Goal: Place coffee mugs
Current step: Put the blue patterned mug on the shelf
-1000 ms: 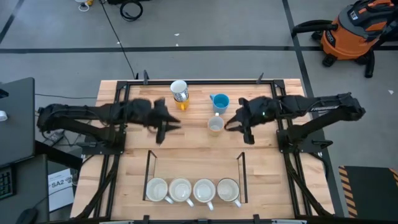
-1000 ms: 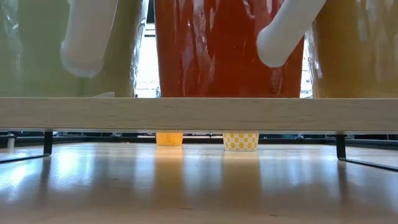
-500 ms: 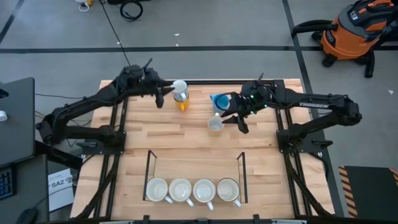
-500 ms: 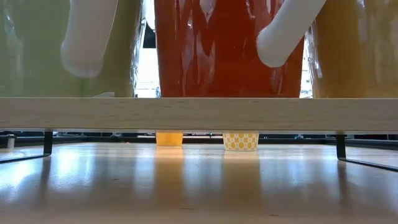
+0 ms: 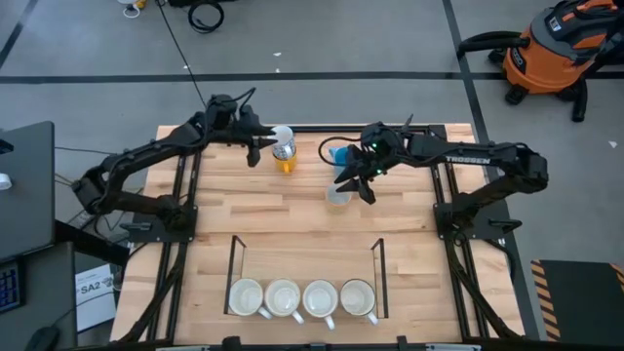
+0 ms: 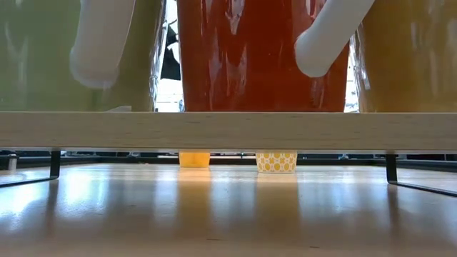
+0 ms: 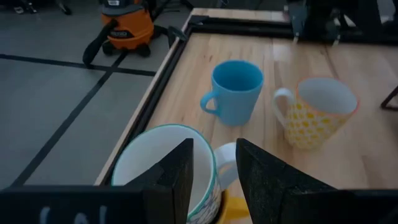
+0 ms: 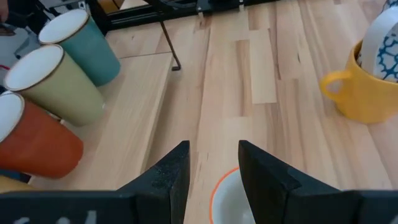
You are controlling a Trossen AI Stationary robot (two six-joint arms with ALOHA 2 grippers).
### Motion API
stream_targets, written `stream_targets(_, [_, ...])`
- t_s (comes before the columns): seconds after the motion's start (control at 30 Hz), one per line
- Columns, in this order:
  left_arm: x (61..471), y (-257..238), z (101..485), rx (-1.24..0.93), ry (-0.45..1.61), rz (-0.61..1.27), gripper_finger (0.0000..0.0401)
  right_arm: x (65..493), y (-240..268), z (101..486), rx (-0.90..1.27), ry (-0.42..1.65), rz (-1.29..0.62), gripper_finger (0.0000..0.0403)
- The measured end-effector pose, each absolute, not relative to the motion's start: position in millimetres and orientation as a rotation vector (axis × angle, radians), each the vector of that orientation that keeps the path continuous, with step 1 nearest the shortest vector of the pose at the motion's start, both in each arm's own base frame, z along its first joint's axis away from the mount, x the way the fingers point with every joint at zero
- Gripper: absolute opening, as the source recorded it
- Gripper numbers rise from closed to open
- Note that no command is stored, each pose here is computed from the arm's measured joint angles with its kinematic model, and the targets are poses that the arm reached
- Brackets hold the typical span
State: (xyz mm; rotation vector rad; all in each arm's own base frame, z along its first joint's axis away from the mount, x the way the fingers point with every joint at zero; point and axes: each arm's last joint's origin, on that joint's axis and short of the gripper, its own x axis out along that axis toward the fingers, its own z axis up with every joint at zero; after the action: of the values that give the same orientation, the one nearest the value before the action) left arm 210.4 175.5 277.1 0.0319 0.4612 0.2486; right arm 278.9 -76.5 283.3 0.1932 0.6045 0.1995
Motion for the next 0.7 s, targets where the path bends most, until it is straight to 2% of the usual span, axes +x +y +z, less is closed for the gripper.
stream_targets(0.7, [228,189,236,-0.011,0.601,0.216,0.0128,295,-86,277,0.180,0.523,0.230,0.0141])
